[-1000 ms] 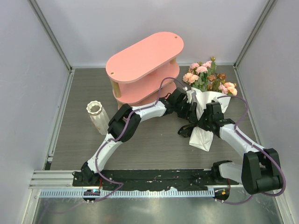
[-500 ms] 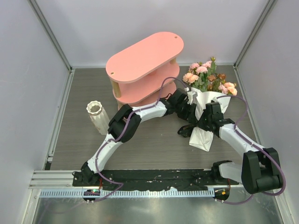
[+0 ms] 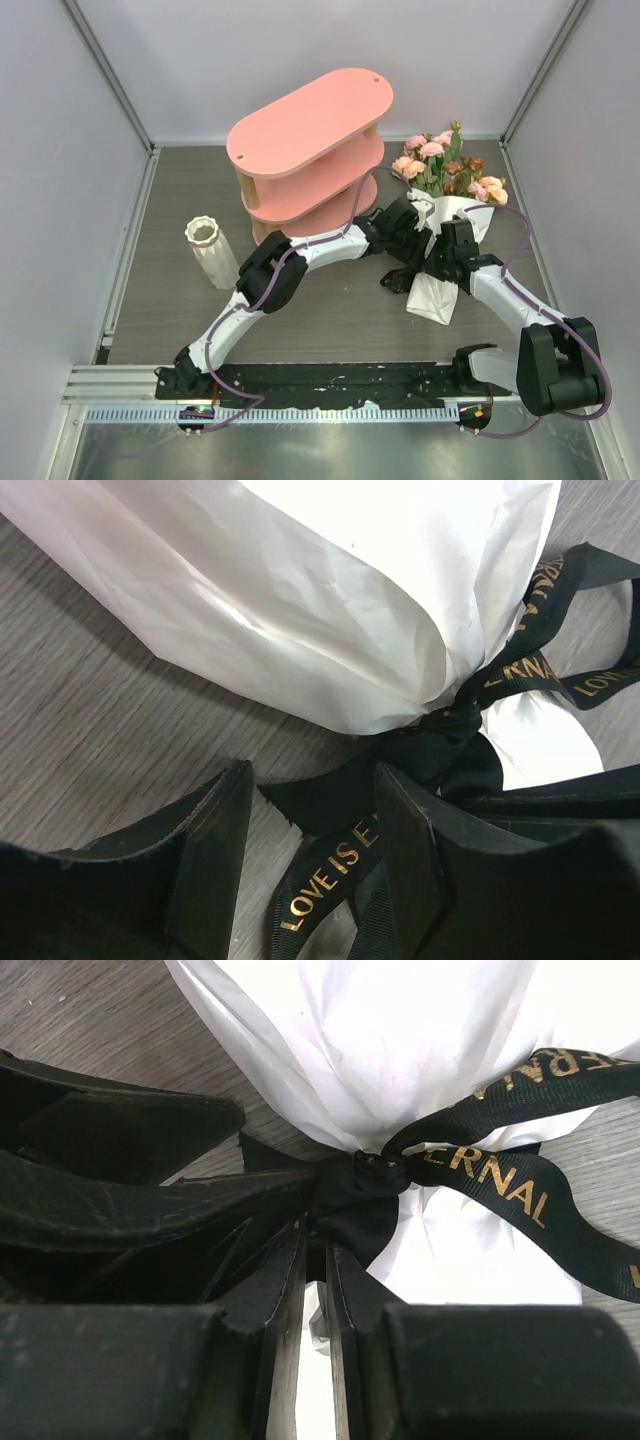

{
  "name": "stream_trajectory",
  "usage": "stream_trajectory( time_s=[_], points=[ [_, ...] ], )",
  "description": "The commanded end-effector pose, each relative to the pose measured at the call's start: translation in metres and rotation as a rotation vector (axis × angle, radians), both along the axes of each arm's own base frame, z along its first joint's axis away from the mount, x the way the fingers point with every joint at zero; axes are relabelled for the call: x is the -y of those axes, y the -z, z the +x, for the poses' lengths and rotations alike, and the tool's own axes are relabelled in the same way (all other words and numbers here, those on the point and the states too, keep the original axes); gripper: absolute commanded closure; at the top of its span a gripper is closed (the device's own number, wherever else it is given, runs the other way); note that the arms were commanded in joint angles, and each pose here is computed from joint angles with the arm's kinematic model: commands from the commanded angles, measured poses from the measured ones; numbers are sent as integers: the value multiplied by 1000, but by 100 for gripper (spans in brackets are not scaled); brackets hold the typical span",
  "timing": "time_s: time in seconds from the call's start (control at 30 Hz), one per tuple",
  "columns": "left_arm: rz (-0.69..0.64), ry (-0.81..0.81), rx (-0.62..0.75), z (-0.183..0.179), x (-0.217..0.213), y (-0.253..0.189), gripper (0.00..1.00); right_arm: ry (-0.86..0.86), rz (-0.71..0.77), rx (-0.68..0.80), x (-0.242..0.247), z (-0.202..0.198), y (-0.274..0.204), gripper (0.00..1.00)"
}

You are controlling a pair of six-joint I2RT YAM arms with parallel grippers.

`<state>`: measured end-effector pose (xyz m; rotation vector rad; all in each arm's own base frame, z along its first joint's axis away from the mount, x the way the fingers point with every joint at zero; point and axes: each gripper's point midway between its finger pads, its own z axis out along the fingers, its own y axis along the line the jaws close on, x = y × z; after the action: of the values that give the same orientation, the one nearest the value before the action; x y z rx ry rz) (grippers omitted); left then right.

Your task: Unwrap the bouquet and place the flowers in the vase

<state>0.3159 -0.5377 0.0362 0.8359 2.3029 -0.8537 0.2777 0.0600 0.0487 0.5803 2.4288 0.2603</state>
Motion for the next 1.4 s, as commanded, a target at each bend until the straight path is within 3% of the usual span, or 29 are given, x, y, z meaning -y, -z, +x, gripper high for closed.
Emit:
stream_trajectory(
  time_s=[0.0, 0.27, 0.57, 0.6, 0.97, 1.07, 1.1, 1.17, 1.37],
  points=[
    [240, -24, -3, -14, -34, 66, 44, 16, -11, 30, 3, 2, -5, 80],
    [285, -45, 17, -12, -44, 80, 61, 43, -11, 44, 8, -2, -4, 80],
    [252, -64, 82, 0, -35, 53, 92, 61, -6, 42, 10, -2, 0, 80],
    [244, -76, 89, 2, -34, 48, 100, 62, -4, 44, 9, -2, 0, 80],
    [155, -139, 36, 5, -35, -21, 99, 0, -49, 54, 12, 1, -19, 79],
    [92, -151, 18, 7, -39, -54, 85, -19, -67, 73, 13, 5, -36, 79],
    [83, -154, 14, 6, -41, -61, 70, -20, -68, 96, 12, 12, -48, 78],
    [42, -161, 3, 4, -46, -79, 63, -32, -68, 97, 11, 14, -56, 77],
    [-17, -161, -28, -8, -61, -102, 64, -81, -53, 126, 2, 28, -88, 65]
  ],
)
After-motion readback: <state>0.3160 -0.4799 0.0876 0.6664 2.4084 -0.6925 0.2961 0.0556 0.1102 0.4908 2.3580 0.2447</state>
